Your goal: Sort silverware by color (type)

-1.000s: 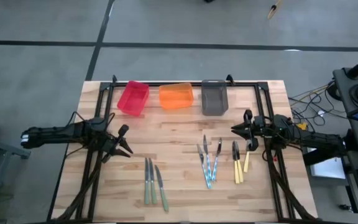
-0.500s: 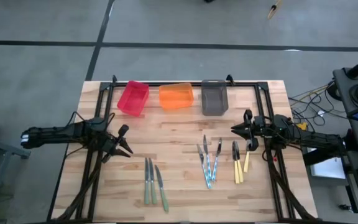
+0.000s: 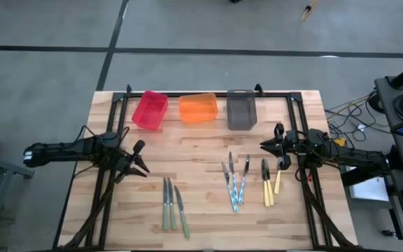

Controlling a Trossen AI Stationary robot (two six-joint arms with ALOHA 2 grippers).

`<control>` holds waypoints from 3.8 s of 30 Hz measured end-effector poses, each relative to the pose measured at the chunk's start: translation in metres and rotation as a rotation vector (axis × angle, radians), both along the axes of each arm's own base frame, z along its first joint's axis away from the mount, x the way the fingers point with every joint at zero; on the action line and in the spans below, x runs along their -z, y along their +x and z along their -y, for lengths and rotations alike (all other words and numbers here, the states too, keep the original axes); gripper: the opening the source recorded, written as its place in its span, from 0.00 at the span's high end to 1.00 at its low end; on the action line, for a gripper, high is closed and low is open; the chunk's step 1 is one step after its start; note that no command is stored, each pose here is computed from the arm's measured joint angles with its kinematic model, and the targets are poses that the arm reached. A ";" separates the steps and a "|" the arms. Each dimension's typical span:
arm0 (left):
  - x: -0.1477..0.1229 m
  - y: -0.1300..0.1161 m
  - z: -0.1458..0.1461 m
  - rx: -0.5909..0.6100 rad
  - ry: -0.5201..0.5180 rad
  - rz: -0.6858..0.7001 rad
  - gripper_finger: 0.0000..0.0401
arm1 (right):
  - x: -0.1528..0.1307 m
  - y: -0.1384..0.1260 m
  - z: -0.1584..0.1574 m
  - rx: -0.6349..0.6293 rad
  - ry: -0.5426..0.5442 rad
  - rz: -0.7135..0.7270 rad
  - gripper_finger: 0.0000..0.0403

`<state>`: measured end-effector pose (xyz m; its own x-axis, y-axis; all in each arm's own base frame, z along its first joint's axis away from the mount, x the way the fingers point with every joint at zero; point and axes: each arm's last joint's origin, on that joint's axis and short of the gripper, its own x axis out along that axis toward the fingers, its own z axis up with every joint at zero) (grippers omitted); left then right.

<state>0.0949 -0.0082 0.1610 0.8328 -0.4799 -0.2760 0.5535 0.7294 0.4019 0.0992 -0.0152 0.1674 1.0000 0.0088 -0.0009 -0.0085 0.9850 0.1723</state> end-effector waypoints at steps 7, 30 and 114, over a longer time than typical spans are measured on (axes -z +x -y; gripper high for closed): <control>0.000 0.000 0.000 0.000 0.000 0.000 0.81 | 0.000 0.000 0.000 0.000 0.000 0.000 0.86; 0.000 0.000 0.000 0.000 0.000 0.000 0.81 | 0.000 0.000 0.000 0.000 0.000 0.000 0.86; -0.039 0.053 -0.024 -0.774 -0.972 0.286 0.81 | -0.027 0.043 -0.005 -0.061 0.378 0.100 0.86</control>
<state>0.1476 0.0161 0.2005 0.9558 0.2531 0.1496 -0.1641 0.8815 -0.4427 0.1426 -0.0106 0.1947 0.9925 0.0495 0.1115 -0.1005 0.8495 0.5179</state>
